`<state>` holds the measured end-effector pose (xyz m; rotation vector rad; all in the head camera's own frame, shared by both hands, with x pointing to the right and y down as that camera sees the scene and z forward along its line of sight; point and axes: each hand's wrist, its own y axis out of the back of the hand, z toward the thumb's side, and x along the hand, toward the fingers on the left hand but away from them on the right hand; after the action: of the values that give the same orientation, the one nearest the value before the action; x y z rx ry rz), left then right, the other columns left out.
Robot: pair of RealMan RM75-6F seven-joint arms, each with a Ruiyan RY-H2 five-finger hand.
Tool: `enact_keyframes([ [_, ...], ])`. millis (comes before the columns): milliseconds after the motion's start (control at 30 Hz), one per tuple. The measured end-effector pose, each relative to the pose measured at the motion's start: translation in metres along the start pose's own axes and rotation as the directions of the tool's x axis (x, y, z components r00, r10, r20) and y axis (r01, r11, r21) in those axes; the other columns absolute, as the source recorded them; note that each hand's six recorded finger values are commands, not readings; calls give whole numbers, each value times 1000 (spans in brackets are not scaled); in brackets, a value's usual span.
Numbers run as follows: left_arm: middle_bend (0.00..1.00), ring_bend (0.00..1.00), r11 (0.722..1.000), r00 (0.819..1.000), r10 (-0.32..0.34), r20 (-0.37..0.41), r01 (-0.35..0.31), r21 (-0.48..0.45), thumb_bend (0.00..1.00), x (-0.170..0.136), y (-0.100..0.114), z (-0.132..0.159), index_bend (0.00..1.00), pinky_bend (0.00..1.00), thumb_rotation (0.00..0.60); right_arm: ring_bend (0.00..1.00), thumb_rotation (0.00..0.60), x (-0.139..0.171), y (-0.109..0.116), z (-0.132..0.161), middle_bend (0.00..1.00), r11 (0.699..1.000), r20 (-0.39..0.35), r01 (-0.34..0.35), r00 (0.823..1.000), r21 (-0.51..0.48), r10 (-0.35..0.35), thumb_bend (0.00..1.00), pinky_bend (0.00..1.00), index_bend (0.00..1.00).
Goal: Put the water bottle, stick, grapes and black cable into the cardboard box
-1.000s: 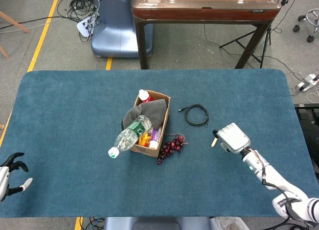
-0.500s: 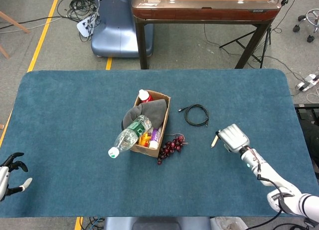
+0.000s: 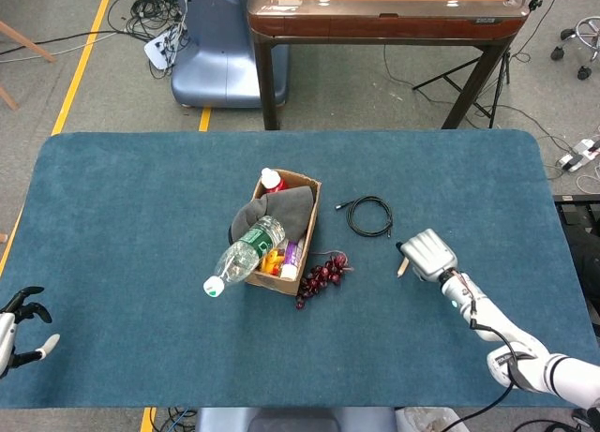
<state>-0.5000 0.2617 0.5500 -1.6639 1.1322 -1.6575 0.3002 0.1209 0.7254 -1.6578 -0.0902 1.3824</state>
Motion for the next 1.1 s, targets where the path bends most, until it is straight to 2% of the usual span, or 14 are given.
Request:
enact_keyframes([
  [267,201,401,1000,1000,2,-1,-2,0,194,0,1,0,525,666,600,1000,600,-2,-3,6,1000,1000,-22,-27,999,9,27,332,1000,393],
  [1100,201,401,1000,1000,5,1,-5,1,193,-2,2,1,525,666,600,1000,600,-13,-10,12,1000,999,-28,-28,999,42,30,332,1000,393],
])
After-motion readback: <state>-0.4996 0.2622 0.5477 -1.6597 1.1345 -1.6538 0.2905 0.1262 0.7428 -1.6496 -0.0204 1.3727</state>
